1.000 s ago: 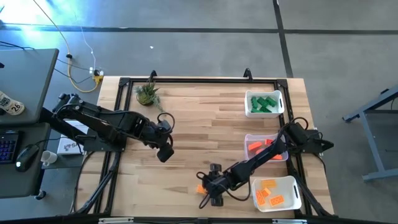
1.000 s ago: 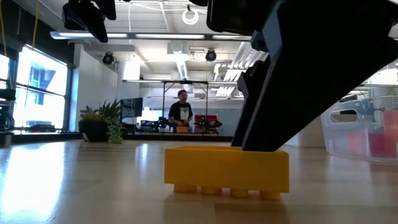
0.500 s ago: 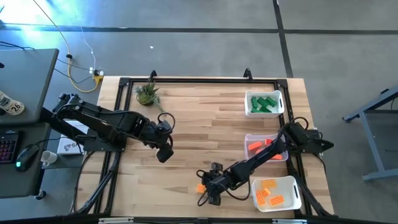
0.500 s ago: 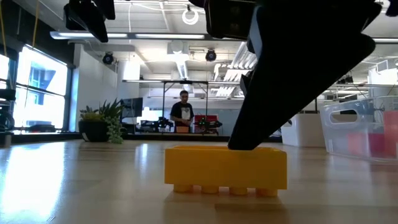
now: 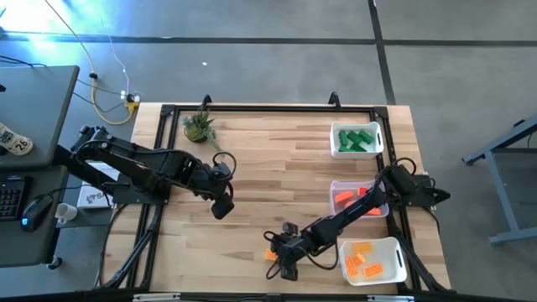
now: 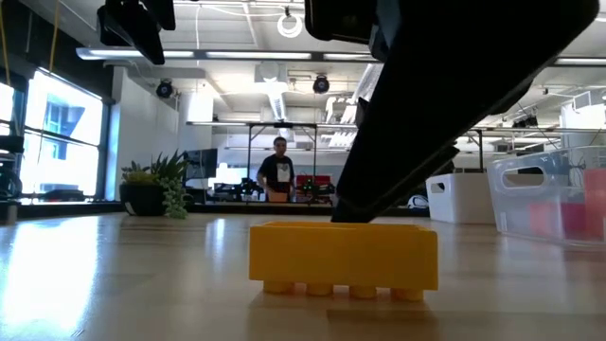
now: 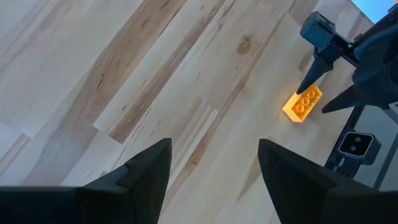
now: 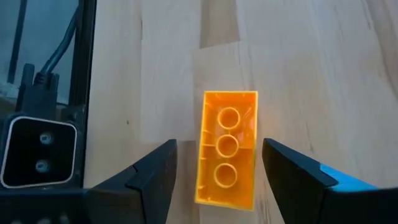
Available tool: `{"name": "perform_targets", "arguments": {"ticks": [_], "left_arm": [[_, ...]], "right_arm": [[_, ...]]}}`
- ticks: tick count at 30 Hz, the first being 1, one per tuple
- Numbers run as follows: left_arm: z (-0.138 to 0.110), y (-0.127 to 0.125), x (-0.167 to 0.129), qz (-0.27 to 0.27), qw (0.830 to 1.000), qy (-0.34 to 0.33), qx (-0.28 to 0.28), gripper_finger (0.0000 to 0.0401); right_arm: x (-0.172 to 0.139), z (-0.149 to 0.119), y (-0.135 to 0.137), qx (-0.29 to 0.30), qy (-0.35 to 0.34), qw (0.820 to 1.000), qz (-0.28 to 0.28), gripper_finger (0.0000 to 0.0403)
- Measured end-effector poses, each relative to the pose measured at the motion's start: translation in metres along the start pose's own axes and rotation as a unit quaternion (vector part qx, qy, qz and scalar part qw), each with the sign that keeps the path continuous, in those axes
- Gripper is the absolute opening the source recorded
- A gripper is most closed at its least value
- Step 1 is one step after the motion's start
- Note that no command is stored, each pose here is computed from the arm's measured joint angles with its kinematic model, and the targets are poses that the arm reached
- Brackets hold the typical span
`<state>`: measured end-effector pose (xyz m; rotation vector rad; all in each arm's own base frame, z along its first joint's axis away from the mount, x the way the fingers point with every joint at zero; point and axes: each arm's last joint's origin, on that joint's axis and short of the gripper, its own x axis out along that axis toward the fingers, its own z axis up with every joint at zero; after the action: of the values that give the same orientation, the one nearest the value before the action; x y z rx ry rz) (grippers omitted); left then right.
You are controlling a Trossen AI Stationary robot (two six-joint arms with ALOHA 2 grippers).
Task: Sort & place blocks by color
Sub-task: Put the yellow game piece into the bottom white bin
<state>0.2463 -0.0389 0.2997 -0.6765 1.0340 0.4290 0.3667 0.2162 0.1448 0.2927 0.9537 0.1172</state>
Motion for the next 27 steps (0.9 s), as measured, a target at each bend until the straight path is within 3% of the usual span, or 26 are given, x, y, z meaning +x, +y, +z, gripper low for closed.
{"name": "perform_targets", "arguments": {"ticks": [13,27], "left_arm": [[0.0001,0.0001,0.0000,0.001,1.000,-0.001,0.000,0.0229],[0.0004,0.0004,0.0000,0.005,1.000,-0.006,0.009,0.0229]], "right_arm": [[0.0005,-0.0037,-0.0037,-0.051,0.013,0.998,-0.026,0.0222],[0.0021,-0.0076,-0.0073,-0.048,0.026,0.997,-0.049,0.0222]]}}
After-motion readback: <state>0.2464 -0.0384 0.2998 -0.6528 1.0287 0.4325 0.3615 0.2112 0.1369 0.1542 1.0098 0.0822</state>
